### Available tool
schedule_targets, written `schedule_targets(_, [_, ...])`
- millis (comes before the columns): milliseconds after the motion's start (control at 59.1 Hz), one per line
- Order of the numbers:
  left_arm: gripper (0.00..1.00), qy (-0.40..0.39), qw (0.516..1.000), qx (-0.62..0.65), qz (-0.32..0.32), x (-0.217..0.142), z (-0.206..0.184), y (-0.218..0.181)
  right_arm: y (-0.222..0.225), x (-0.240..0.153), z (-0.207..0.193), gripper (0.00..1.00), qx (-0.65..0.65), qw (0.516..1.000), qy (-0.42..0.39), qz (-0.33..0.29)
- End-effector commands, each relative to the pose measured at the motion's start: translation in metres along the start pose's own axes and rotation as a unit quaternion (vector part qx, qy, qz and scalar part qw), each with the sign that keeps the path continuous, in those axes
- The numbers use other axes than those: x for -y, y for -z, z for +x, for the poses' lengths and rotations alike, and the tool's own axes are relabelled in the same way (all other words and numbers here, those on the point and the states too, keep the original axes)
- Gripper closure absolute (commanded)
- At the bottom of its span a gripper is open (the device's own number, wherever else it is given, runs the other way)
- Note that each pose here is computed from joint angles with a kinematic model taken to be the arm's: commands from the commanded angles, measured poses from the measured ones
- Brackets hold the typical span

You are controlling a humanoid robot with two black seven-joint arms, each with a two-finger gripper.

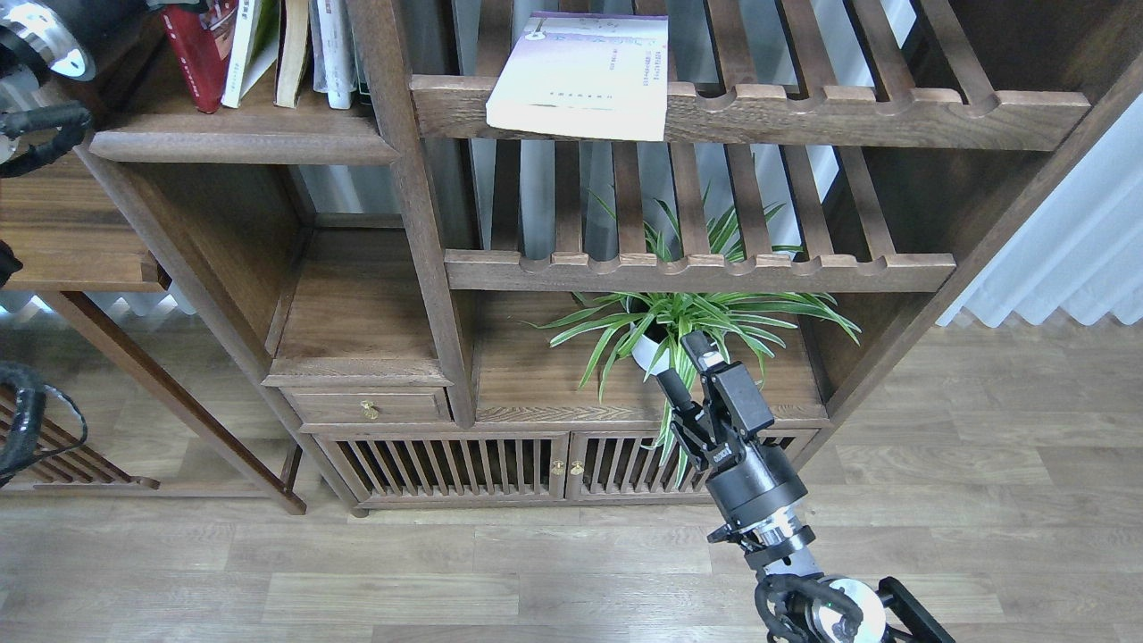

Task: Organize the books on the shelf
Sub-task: 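Push the red book deeper into the top shelf with the left gripper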

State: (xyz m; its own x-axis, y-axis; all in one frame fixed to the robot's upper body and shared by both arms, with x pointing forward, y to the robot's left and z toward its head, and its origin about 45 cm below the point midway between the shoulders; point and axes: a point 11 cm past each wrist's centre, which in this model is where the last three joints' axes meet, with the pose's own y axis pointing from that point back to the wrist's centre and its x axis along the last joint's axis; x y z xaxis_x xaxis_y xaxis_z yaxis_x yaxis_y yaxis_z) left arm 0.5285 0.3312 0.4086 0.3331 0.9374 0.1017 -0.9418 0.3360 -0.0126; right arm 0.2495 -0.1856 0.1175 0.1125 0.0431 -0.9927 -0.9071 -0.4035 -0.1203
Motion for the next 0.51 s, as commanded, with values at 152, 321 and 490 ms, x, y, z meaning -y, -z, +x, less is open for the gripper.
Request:
schedule_targets(152, [1.0,0.004,1.0,0.009,0.007,0.0,-0.002,0.005,0.006,0.001,-0.002,0.02,0.001,1.0,0.003,0.009])
schedule_targets(321, [1.0,0.006,1.0,0.008,0.007,0.0,-0.004,0.009,0.006,0.001,-0.002,0.02,0.002,1.0,0.004,0.01])
schedule_targets(490, [1.0,0.007,1.0,0.005,0.014,-0.002,-0.005,0.019,0.006,0.001,-0.002,0.02,0.003,1.0,0.004,0.01])
